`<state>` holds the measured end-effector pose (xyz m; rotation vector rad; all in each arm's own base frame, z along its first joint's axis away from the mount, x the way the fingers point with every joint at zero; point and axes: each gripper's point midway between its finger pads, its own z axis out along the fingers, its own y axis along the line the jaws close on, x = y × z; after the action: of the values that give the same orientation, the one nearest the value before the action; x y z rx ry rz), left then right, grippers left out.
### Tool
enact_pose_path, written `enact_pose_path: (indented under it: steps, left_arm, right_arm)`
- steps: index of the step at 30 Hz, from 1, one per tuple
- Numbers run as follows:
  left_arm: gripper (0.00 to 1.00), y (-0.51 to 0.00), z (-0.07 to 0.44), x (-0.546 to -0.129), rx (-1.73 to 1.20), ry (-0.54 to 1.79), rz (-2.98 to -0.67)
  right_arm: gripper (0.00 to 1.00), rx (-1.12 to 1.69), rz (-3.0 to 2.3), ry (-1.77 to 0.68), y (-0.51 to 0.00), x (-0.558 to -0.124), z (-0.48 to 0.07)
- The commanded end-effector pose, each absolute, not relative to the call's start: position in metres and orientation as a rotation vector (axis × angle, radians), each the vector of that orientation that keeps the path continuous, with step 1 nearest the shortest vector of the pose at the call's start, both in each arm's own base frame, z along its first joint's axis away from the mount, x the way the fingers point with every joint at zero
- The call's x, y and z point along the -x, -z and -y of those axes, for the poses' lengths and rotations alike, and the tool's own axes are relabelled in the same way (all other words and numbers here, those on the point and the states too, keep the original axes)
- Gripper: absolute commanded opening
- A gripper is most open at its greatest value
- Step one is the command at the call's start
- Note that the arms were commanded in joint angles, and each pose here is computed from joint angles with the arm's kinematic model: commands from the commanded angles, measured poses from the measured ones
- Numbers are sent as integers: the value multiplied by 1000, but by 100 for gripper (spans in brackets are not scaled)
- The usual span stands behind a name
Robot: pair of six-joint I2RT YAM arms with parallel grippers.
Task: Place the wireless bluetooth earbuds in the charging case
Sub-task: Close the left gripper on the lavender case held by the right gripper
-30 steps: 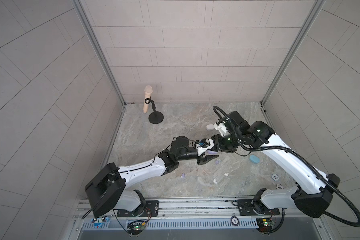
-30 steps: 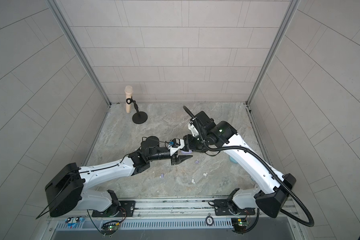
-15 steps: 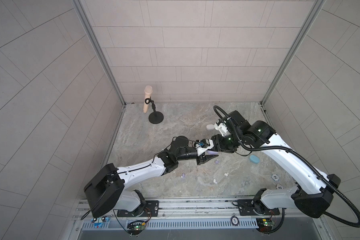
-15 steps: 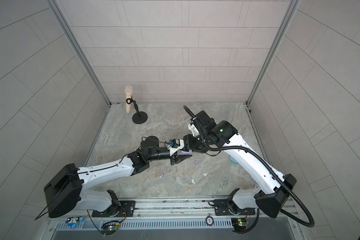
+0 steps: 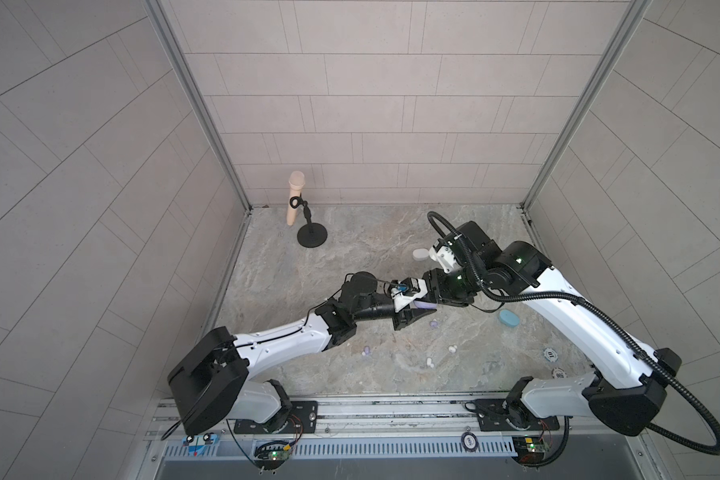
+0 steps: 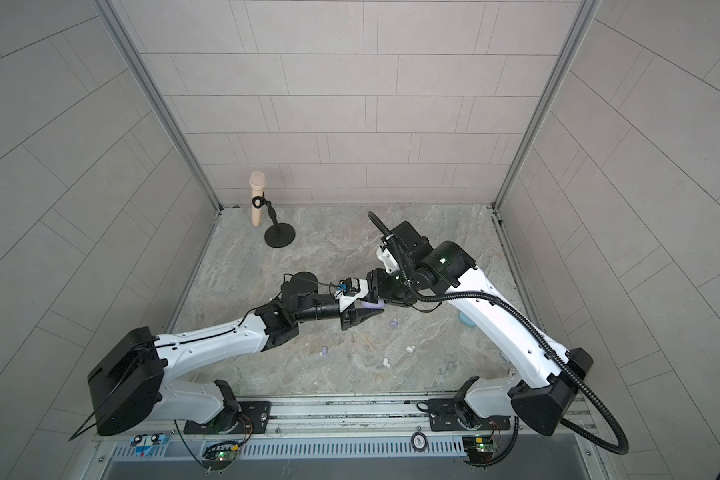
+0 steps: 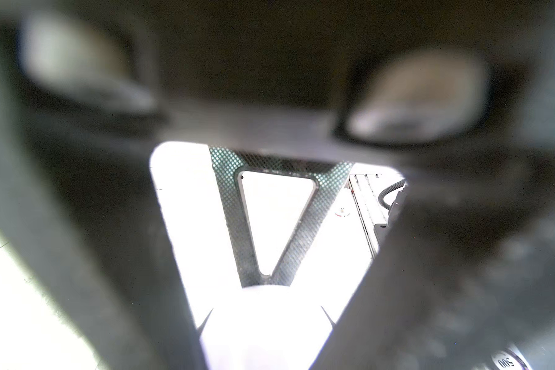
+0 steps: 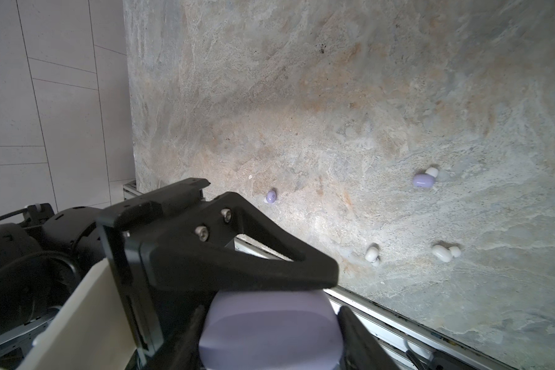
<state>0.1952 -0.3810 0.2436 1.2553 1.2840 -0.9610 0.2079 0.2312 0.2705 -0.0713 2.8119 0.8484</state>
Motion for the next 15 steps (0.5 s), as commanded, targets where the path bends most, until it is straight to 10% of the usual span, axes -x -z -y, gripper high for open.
enact_pose_path:
  steps: [1, 15]
  left_arm:
    - [29, -237, 383, -184, -1301, 1012, -1321]
    - [13, -238, 381, -181, -1292, 1028, -1323]
  right_arm:
    - [50, 117, -2684, -975, -301, -213, -246]
    - [74, 103, -2644, -960, -309, -212, -239]
